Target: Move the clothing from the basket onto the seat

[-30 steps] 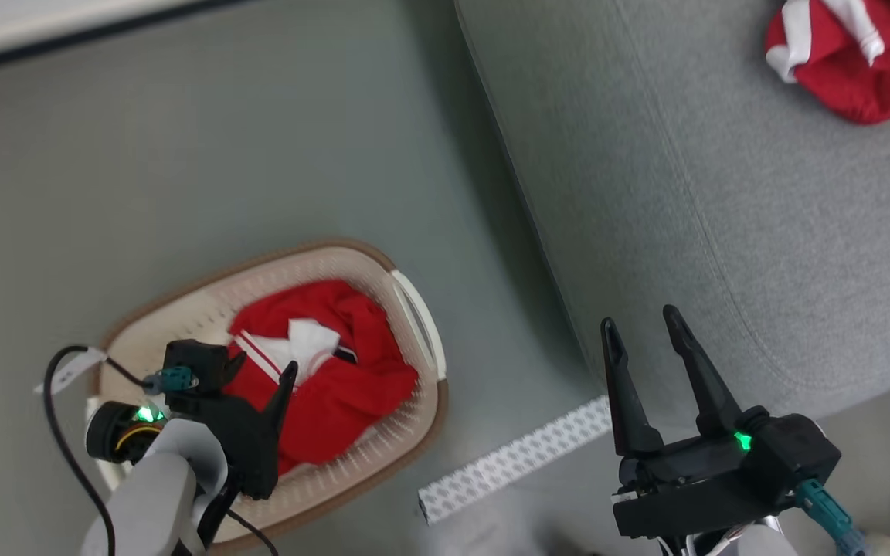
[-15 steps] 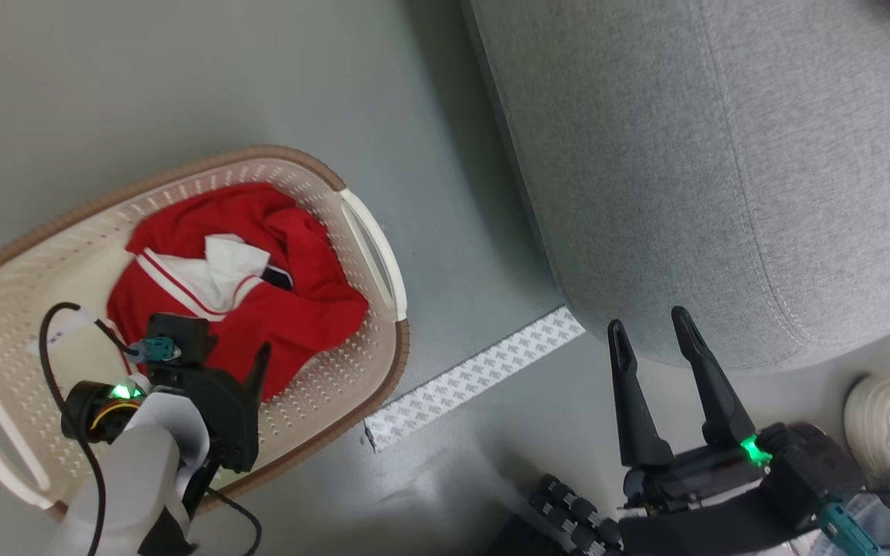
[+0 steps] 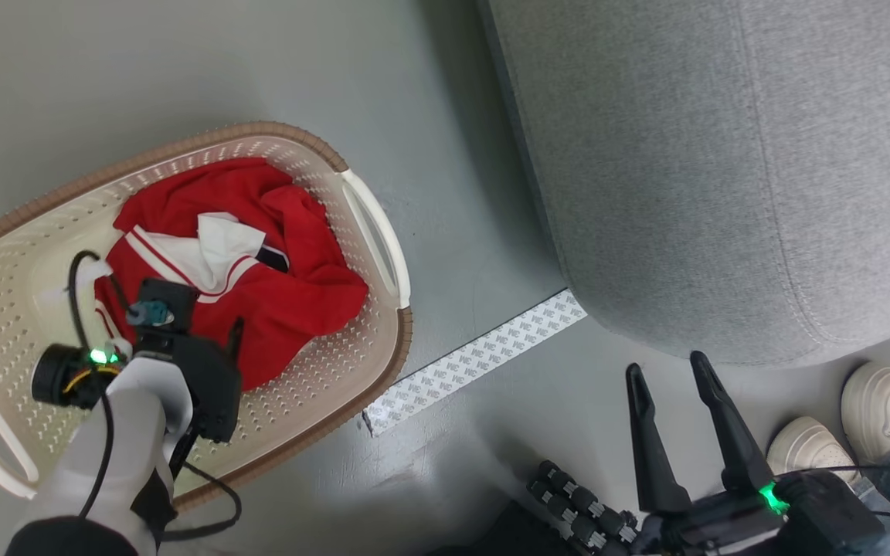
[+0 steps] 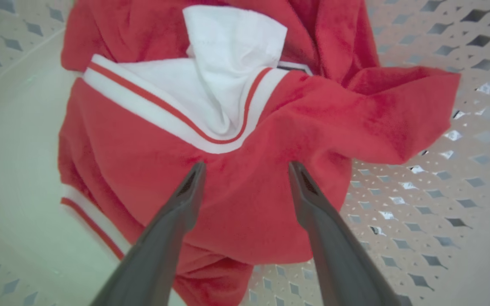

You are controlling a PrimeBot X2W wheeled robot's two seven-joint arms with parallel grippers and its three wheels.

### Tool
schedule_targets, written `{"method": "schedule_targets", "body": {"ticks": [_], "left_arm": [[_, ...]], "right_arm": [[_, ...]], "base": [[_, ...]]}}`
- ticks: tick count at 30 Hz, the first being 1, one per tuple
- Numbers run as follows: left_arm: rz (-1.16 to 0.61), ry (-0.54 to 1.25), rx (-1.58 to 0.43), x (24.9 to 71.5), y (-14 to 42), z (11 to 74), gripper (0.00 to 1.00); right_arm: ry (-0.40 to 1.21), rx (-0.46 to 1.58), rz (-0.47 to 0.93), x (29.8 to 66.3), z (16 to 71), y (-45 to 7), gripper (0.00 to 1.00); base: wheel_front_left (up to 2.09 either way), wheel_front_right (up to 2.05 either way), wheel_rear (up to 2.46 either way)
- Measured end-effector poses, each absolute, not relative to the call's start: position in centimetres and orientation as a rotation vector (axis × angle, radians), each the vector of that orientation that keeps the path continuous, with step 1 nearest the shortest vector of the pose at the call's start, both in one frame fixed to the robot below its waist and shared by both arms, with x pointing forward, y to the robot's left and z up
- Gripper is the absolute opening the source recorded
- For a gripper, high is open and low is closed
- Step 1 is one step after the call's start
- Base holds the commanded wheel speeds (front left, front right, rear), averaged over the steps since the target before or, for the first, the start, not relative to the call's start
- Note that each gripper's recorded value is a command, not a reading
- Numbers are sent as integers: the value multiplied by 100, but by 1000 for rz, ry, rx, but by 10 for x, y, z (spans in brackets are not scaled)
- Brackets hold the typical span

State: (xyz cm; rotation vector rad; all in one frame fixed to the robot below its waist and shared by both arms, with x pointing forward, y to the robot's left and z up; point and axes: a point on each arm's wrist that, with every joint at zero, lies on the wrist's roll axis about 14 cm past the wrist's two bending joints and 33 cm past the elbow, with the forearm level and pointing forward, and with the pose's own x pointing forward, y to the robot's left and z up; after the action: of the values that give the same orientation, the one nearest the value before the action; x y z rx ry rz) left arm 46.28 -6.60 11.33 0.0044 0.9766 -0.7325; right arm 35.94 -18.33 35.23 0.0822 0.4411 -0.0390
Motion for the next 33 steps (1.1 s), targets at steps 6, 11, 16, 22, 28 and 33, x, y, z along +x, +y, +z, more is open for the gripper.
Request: {"method": "schedule_targets", "body": {"ticks": [6,11,16,22,28,33], "left_arm": [[-776,956,116,465,-62,106,100],[-837,952,197,453,-62,99,100],[-827,963,228,451,-56,96,0],[-824,926,199,454,-59,100,0],[-773,817,92,473,-71,134,0],[-747,763,-4,470,-87,171,0]], "right_arm": [[478,94,-46,351,345,-181,100],[508,114,-48,344,341,-176,100],[517,117,-50,340,341,-174,100],[512,128,-27,343,339,-168,100],[404,111,50,375,353,-160,100],[341,96,82,386,368,-157,100]], "base": [[0,0,0],[0,0,0],[0,0,0],[0,0,0],[0,0,0],[0,0,0]]}}
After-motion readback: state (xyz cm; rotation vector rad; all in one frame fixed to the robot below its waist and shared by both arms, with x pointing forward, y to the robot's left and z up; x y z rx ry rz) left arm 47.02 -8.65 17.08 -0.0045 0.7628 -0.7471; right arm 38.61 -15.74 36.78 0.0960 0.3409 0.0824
